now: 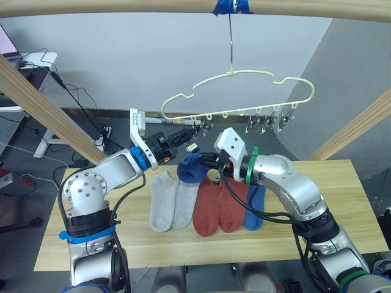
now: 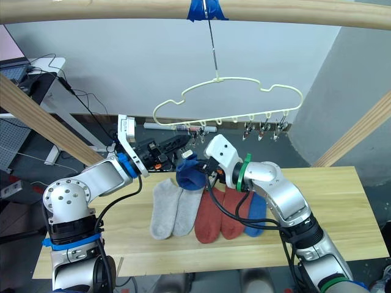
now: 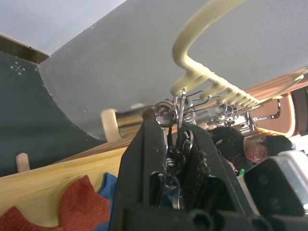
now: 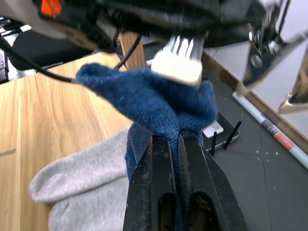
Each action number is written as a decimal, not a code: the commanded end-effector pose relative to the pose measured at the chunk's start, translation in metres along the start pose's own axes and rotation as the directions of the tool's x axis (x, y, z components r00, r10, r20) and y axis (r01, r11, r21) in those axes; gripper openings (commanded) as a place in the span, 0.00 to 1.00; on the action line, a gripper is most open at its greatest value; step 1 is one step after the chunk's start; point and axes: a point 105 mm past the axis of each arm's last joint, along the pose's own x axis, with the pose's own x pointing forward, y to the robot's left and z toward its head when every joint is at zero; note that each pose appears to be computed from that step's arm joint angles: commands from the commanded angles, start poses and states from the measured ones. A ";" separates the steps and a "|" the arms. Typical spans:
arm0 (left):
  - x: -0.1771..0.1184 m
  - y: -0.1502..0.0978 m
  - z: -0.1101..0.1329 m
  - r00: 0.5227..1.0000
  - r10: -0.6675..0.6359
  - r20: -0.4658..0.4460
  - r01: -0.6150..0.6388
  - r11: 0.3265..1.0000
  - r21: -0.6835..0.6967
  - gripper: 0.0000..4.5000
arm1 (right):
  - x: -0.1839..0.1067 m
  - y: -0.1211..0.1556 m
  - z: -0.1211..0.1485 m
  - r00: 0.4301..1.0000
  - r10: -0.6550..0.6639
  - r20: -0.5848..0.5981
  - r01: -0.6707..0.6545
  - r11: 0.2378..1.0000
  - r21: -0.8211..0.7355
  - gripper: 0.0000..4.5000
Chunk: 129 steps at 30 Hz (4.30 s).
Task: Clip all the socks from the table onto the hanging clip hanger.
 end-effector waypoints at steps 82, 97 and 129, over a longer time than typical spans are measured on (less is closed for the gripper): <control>0.000 -0.008 -0.024 0.903 0.108 0.416 -0.399 0.570 0.718 0.45 | -0.079 0.004 0.040 0.975 -0.133 0.176 0.134 0.991 0.005 1.00; 0.007 0.008 -0.011 0.854 0.162 0.494 -0.492 0.561 0.666 0.45 | -0.075 0.008 0.064 0.961 -0.085 0.264 0.098 0.994 -0.038 1.00; 0.030 0.004 0.007 0.821 0.116 0.559 -0.525 0.537 0.660 0.45 | -0.074 0.007 0.068 0.955 -0.101 0.280 0.117 0.992 -0.041 1.00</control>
